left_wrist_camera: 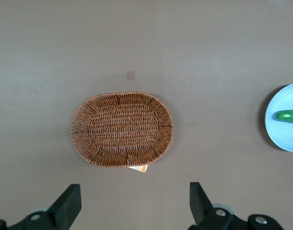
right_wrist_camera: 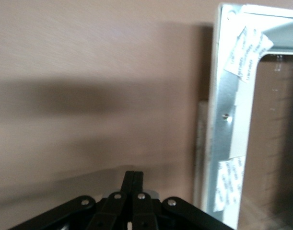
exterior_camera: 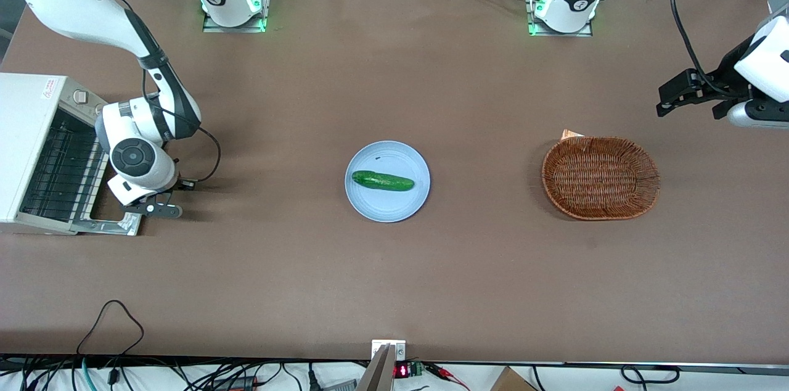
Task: Open oven door with right arm only
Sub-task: 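Lower the door with the right gripper until it lies open, then lift the right gripper away from the open oven door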
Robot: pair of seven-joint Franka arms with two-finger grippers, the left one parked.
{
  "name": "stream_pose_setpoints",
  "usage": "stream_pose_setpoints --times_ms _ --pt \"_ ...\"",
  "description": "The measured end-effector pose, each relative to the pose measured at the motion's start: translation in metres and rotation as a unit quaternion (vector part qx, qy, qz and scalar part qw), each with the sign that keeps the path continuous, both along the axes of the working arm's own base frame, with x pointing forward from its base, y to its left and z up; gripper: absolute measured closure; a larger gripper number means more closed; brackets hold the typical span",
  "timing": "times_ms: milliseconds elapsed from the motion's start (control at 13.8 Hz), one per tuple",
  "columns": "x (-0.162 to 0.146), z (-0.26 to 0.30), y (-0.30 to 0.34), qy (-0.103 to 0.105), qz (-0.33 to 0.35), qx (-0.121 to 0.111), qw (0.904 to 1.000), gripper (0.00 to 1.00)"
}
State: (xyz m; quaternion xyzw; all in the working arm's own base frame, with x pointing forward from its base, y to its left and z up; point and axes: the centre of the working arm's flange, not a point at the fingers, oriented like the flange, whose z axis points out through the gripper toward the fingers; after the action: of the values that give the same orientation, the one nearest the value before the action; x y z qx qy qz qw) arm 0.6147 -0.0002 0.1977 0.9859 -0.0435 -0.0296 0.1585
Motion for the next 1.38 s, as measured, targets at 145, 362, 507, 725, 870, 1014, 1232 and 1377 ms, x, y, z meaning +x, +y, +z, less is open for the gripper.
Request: stream_pose_setpoints --times_ms 145,362,507,725,870,1014,1232,1377 --pt "0.004 0.029 0.010 -0.013 0.014 0.006 0.9998 0.99" --pt "0.007 0.079 0.031 -0.034 0.013 0.031 0.9989 0.99" --pt "0.004 0.111 0.043 -0.032 0.017 0.063 0.9974 0.99" --pt "-0.006 0.169 0.052 -0.031 0.014 0.113 0.9930 0.99" --pt "-0.013 0.203 0.054 -0.036 0.001 0.136 0.9900 0.99" --pt "-0.016 0.240 0.058 -0.035 -0.012 0.159 0.9866 0.99" --pt "-0.015 0.294 0.062 -0.026 -0.021 0.177 0.9837 0.99" --pt "-0.014 0.310 0.062 -0.022 -0.022 0.179 0.9833 0.99"
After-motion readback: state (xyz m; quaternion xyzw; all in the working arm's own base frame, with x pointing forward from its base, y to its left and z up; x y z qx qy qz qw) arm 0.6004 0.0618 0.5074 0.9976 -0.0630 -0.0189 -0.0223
